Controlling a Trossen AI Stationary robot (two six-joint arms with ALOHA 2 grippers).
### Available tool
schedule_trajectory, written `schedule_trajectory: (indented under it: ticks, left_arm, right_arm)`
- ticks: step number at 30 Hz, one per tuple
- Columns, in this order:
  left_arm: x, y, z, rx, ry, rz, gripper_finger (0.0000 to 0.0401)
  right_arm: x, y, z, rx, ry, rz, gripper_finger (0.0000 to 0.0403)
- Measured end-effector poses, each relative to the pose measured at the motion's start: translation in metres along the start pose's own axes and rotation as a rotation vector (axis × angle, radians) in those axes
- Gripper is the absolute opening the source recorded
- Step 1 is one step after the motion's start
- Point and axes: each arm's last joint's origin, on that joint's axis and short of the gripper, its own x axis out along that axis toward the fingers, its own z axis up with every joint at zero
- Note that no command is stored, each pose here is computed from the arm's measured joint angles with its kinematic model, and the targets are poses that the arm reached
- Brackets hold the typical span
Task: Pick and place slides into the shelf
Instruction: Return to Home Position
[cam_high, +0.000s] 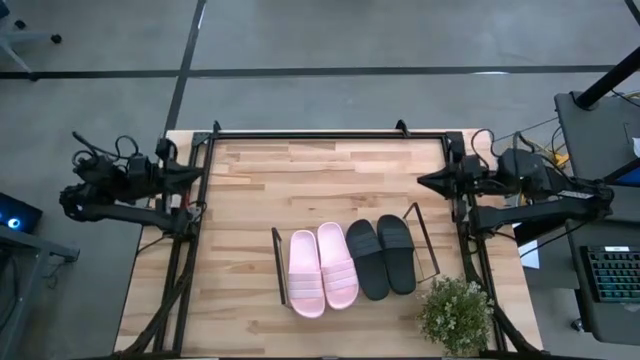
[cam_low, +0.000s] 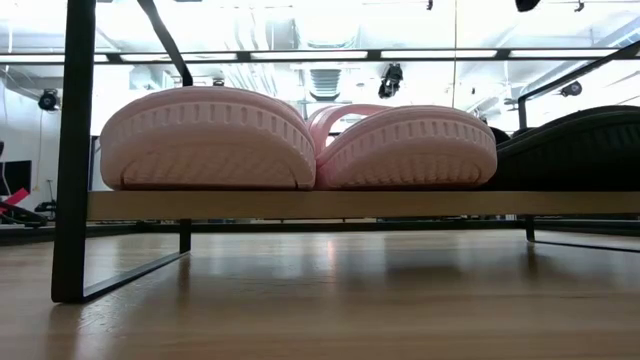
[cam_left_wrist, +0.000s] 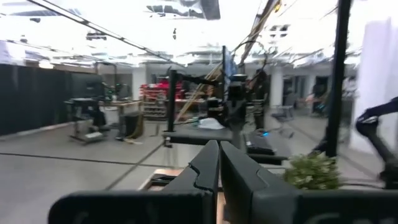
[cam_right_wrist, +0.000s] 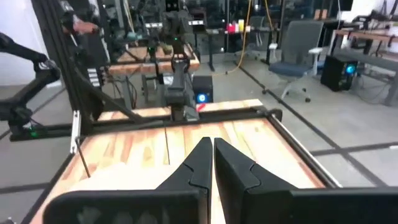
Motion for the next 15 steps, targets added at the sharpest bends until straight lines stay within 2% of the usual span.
schedule_trajectory:
  ticks: [7,13,15]
  left_arm:
    - [-0.008,-0.001,-0.035,-0.074,0.012,-0.068,0.0]
    - [0.008,-0.01,-0.064,-0.086,-0.03,-0.13,0.0]
    - [0.013,-0.011,-0.077,-0.077,-0.012,-0.117,0.0]
  right_arm:
    - [0.005,0.0,-0.001,0.008,-0.075,0.003,0.0008]
    - [0.008,-0.001,-0.005,0.011,-0.06,-0.048,0.0008]
    - [0.008,-0.001,-0.005,0.008,-0.062,-0.052,0.0008]
